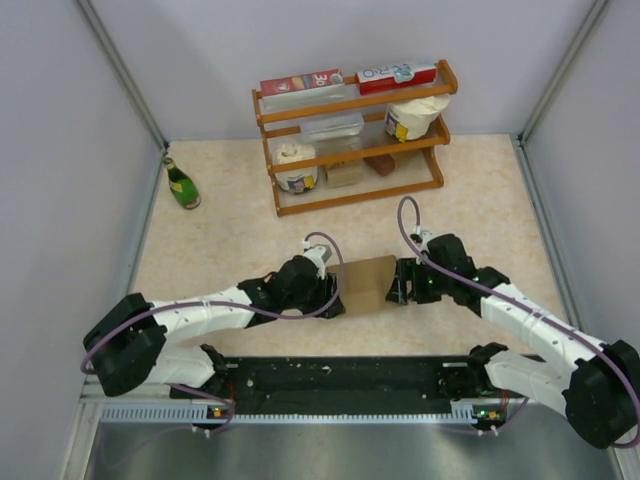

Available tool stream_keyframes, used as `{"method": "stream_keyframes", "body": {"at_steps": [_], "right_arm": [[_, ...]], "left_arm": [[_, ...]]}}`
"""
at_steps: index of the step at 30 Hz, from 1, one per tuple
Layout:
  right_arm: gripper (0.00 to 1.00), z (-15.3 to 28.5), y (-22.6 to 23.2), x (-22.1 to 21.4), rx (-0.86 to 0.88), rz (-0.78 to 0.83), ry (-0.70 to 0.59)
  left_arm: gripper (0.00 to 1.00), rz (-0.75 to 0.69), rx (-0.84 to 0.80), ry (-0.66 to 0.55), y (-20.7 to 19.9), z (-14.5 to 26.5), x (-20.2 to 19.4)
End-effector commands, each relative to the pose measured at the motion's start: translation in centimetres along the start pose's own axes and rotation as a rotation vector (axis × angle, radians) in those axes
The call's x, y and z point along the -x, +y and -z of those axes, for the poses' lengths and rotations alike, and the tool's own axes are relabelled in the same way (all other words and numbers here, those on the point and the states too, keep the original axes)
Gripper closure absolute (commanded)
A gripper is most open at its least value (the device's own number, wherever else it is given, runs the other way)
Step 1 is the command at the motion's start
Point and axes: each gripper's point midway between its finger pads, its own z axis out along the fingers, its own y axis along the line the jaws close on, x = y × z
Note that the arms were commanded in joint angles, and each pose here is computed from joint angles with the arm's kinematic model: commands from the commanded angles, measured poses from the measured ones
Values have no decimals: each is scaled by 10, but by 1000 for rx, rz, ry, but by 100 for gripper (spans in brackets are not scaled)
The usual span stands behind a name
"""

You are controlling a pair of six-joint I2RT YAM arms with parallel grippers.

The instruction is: Fold the paper box

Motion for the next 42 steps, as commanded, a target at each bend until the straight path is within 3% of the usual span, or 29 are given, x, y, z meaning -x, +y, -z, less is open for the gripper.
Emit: {"method": "stream_keyframes", "body": {"at_steps": [1,20,42], "right_arm": [[31,-1,14,8,73,-3,-31],[36,7,25,10,124,-24,-41],[41,13,29,11,128,-23,-23]], "left_arm": [[48,-10,-86,-79,-30,1,29],[48,-31,-78,-90,-34,5,37],[48,-32,-68,12,-40,4,29]]}}
